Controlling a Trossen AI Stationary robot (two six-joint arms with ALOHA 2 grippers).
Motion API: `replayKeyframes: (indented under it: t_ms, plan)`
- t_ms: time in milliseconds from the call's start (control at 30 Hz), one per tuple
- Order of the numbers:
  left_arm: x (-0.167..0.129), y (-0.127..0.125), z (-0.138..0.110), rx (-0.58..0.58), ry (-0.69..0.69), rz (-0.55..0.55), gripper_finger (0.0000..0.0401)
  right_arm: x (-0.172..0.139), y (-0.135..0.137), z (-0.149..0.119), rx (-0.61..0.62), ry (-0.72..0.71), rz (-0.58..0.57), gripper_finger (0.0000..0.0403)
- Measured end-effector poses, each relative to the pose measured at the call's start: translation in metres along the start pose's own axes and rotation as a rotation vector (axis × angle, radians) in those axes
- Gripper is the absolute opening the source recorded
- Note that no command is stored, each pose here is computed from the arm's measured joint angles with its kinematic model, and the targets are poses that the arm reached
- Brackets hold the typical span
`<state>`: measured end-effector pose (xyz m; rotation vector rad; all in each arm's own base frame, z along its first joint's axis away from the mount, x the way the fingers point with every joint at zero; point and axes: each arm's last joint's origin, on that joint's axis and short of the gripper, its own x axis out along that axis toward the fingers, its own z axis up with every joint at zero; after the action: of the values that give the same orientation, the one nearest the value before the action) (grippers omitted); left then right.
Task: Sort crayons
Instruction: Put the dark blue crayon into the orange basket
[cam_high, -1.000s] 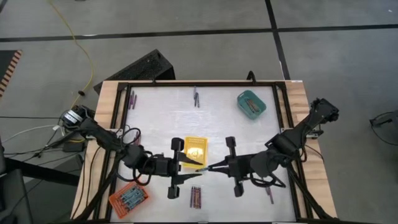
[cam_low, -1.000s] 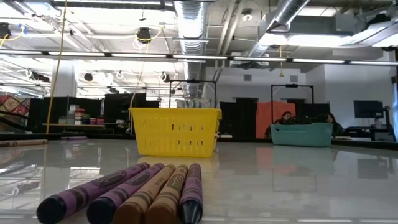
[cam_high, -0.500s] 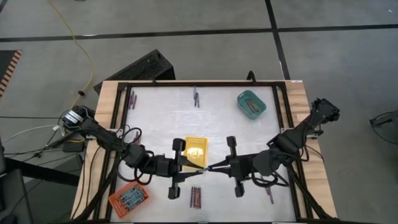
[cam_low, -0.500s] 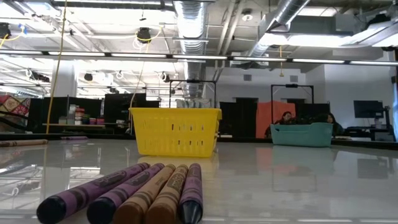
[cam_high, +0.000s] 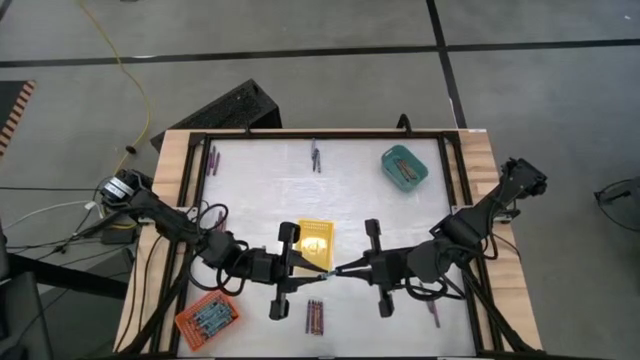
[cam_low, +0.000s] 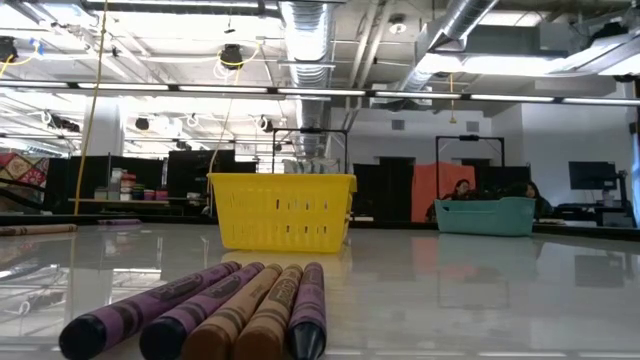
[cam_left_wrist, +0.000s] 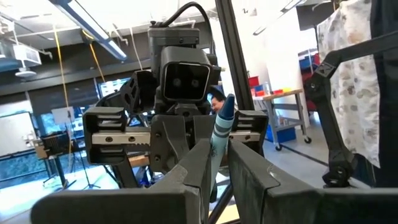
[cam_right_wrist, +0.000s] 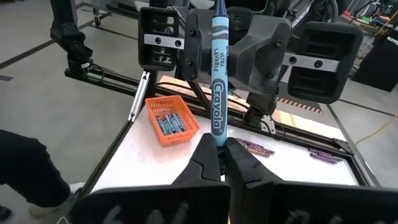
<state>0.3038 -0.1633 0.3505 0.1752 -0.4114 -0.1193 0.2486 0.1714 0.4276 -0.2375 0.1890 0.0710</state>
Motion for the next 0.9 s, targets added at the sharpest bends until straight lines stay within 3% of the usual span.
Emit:
replayKeyframes:
  t_ms: [467, 667, 900]
  plan:
    - [-0.0002, -0.0006, -0.0017, 0.006, 0.025, 0.008, 0.0039, 0.0121, 0.0021, -0.0049, -0.004, 0.018, 0.002, 0.0000]
    - [-0.0002, -0.0007, -0.0023, 0.014, 0.033, 0.009, 0.0009, 0.0122, 0.0023, -0.0053, -0.002, 0.022, 0.003, 0.0000]
    - [-0.0006, -0.0018, -0.0033, 0.017, 0.048, 0.011, 0.0004, 0.0121, 0.0025, -0.0065, 0.008, 0.033, 0.006, 0.0016]
